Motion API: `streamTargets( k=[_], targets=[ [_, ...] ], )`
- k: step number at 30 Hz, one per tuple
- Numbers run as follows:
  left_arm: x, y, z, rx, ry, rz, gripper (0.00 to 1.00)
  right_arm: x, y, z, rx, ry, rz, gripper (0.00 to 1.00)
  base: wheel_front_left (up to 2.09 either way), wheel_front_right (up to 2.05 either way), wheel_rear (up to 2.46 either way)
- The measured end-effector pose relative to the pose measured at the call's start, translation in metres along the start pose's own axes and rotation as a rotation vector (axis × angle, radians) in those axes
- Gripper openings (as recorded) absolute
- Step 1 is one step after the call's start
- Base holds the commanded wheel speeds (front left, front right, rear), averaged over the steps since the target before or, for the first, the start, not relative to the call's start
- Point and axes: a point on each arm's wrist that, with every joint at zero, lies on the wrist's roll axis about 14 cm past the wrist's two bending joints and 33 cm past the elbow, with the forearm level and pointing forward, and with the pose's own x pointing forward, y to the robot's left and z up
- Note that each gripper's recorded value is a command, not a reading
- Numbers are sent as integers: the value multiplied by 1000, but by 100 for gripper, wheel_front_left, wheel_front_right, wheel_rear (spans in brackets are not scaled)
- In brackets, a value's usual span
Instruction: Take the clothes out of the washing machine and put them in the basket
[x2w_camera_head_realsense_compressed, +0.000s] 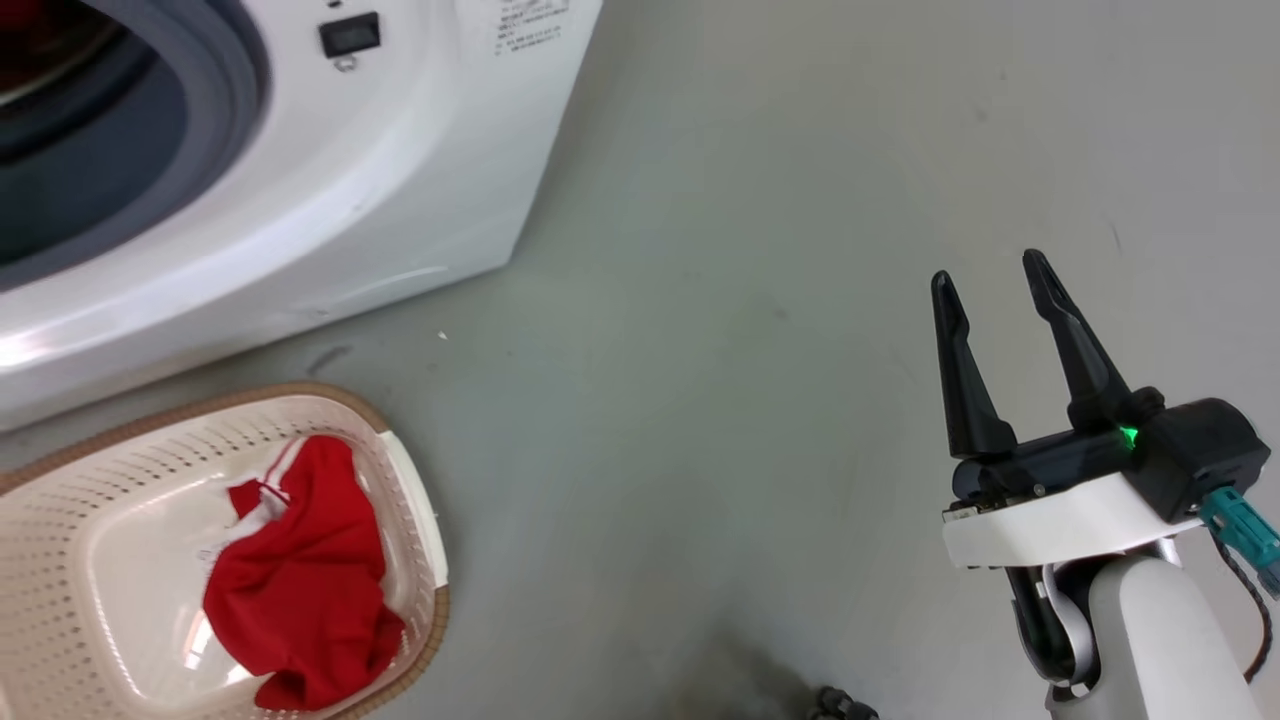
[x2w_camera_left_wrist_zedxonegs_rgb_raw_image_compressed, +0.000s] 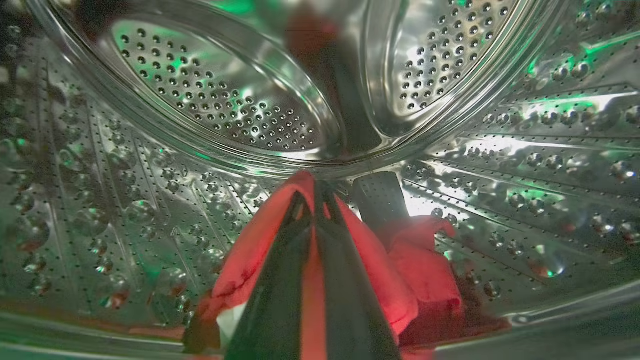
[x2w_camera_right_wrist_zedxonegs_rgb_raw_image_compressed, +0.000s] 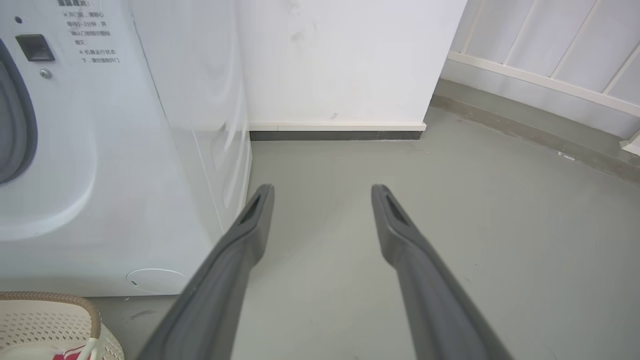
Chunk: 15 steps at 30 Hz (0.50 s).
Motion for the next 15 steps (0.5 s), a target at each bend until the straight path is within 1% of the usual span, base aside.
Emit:
streamTargets(
  k=[3,4,6,15],
  targets=[
    [-16,2,8,-25,-31,0,0,-3,2,12,5,-29,6,100,0,0,0],
    [-33,0,14,-42,-55,-10,0,-7,2,23,10,-56,9,100,0,0,0],
    [-46,0,18,-55,-70,-16,0,-10,3,29,9,-65,11,100,0,0,0],
    [-110,2,55,-86,-169,-35,0,-28,14,62,24,-139,48,100,0,0,0]
  ],
)
